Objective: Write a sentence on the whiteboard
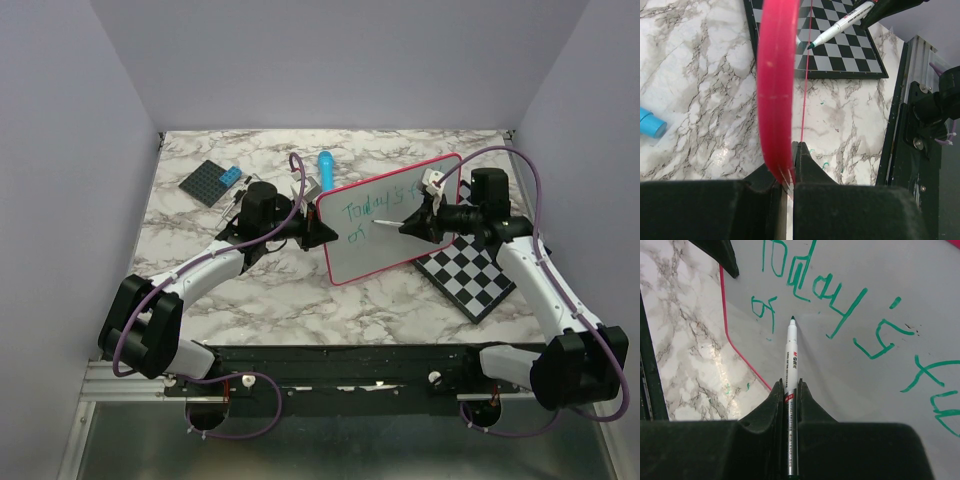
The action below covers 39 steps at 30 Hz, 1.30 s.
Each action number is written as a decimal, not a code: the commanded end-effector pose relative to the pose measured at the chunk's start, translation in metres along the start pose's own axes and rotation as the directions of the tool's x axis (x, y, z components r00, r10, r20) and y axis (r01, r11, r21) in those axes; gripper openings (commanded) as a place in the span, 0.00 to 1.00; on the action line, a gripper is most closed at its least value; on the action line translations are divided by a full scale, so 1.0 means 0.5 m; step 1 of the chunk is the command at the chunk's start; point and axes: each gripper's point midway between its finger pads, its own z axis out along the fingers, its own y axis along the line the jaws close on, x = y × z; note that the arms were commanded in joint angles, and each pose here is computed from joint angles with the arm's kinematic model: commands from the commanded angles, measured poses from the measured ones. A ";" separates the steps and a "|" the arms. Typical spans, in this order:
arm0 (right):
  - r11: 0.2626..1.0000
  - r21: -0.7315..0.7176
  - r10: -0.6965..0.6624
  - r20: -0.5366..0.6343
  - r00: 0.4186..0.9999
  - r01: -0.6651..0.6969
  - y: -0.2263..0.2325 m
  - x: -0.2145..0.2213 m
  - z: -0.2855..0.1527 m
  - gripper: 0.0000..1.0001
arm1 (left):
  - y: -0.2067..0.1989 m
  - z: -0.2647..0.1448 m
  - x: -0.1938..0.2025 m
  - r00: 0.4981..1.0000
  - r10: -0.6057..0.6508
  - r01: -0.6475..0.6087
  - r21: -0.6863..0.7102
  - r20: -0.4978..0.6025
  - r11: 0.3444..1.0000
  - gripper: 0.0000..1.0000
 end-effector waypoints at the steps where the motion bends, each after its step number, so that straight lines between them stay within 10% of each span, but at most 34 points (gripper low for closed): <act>1: 1.000 0.002 -0.008 0.000 1.000 0.008 -0.009 0.000 0.003 0.00 | 0.021 -0.008 0.108 0.983 -0.076 0.068 -0.051 -0.165 0.996 0.00; 39: 0.999 -0.018 0.034 -0.088 0.996 -0.035 -0.004 0.074 0.018 0.01 | 0.020 -0.007 0.110 0.982 -0.077 0.070 -0.048 -0.170 0.996 0.00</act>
